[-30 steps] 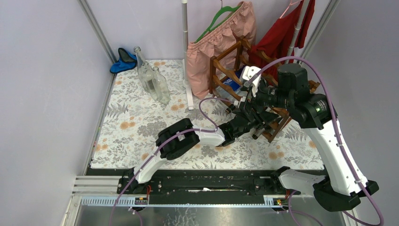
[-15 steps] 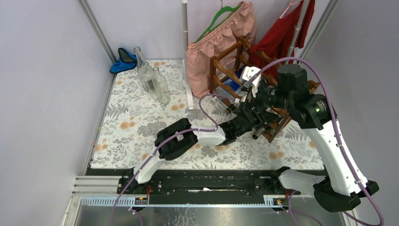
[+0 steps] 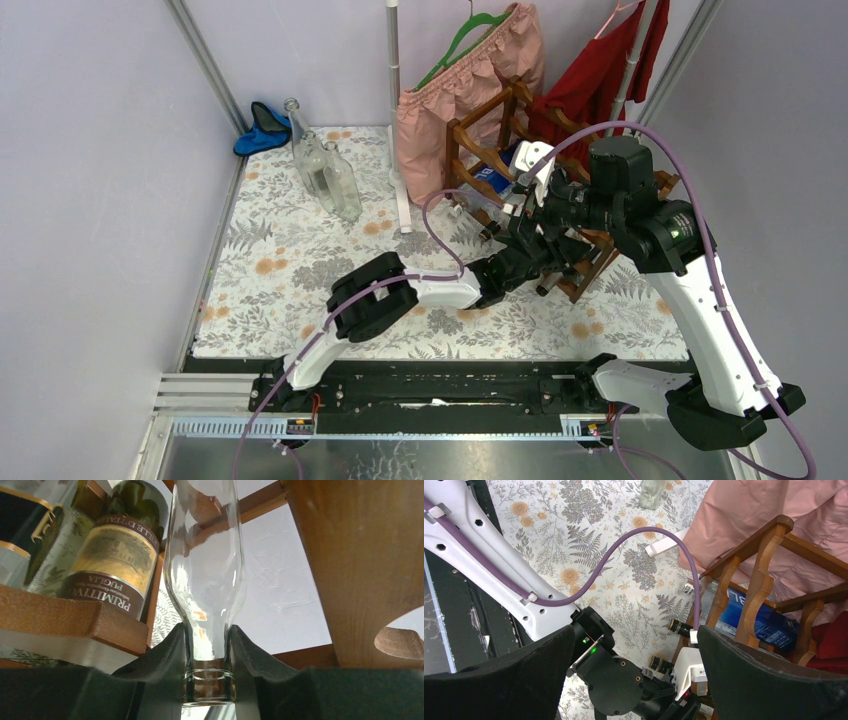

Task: Put the wine bottle on the wine rack
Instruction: Place the wine bottle in the wine rack.

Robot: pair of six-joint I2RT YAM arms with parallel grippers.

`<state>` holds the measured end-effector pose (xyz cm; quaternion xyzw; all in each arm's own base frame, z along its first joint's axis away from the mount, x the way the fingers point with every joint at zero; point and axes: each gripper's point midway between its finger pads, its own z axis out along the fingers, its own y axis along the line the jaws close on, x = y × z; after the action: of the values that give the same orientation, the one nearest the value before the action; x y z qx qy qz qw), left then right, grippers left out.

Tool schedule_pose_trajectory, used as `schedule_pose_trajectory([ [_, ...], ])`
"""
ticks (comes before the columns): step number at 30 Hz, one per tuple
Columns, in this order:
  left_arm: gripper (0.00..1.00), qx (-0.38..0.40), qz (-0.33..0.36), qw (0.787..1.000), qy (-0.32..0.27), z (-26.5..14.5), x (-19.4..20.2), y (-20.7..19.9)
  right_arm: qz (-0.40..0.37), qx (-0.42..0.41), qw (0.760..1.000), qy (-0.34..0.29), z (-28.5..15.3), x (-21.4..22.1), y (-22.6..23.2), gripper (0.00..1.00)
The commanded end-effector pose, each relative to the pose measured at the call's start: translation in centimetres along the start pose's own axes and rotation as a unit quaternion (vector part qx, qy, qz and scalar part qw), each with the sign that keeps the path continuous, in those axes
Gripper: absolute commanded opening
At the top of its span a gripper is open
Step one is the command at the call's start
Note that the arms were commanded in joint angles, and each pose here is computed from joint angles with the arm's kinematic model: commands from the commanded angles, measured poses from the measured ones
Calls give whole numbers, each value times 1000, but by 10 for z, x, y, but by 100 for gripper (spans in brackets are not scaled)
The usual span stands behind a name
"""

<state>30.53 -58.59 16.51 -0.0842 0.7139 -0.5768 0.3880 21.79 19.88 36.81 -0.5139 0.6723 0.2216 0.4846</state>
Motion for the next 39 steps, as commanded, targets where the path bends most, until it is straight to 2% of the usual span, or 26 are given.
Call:
schedule_pose_trajectory([
  [1,35,-85,113,989,-40,4,-29,42,-3,10,1000,-17,-3,-8,-3,100],
  [13,38,-112,235,964,-52,6,-37,45,-2,9,1000,-16,-3,-8,-3,100],
  [25,39,-93,345,932,-52,5,-31,42,-2,10,1000,-16,-3,-7,-3,100],
  [33,42,-93,375,921,-54,5,-31,39,-1,10,1000,-16,-3,-7,-4,100],
  [39,55,-101,371,922,-49,5,-27,46,-2,9,1000,-17,-4,-7,-3,100],
])
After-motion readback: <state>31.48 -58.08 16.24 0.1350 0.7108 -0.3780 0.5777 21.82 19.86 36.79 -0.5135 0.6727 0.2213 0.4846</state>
